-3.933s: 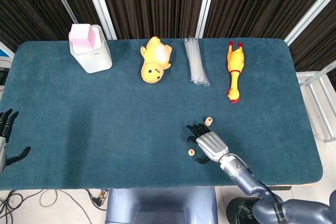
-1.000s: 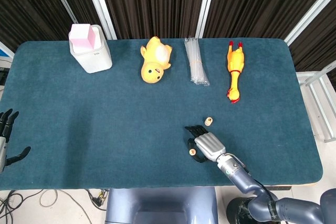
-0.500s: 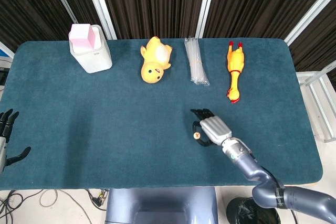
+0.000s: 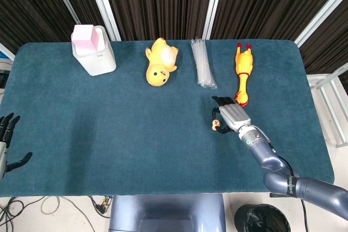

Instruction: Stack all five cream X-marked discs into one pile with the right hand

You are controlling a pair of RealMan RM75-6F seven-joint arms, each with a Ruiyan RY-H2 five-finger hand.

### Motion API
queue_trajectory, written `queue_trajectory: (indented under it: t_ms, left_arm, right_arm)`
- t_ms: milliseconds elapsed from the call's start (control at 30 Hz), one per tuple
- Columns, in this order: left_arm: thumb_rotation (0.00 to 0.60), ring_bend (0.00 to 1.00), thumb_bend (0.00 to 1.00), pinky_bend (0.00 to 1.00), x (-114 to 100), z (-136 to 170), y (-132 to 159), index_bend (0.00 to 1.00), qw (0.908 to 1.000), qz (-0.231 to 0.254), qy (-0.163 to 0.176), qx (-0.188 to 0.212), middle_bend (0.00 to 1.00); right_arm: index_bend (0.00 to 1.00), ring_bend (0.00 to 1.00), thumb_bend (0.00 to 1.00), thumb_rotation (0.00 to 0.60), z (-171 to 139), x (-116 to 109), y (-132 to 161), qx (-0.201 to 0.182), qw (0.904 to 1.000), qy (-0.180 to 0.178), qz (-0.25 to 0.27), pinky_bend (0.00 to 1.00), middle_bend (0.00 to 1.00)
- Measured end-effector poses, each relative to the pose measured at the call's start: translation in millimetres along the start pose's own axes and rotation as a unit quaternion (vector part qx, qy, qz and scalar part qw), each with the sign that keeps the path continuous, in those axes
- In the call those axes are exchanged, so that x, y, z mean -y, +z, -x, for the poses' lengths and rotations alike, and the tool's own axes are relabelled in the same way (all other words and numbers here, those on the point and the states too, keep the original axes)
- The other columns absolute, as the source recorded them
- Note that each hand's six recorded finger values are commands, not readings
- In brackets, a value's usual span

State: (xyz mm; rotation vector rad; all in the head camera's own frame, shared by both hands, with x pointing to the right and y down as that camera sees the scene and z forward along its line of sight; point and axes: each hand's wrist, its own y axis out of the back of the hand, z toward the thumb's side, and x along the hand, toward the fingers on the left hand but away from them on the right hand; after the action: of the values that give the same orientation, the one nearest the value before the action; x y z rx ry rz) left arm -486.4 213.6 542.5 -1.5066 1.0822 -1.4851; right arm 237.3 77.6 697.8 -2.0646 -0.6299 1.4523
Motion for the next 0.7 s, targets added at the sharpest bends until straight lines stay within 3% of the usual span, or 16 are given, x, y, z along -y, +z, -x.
queue_trajectory:
  t_ms: [700]
  left_arm:
    - [0.6,0.0,0.17,0.02,1,0,0,0.05,1.0,-0.004,0.001,-0.003,0.0]
  right_arm:
    - [0.52,0.02,0.41,0.6,6,10,-15,0.017,0.9998,0.007,0.001,0.04,0.01]
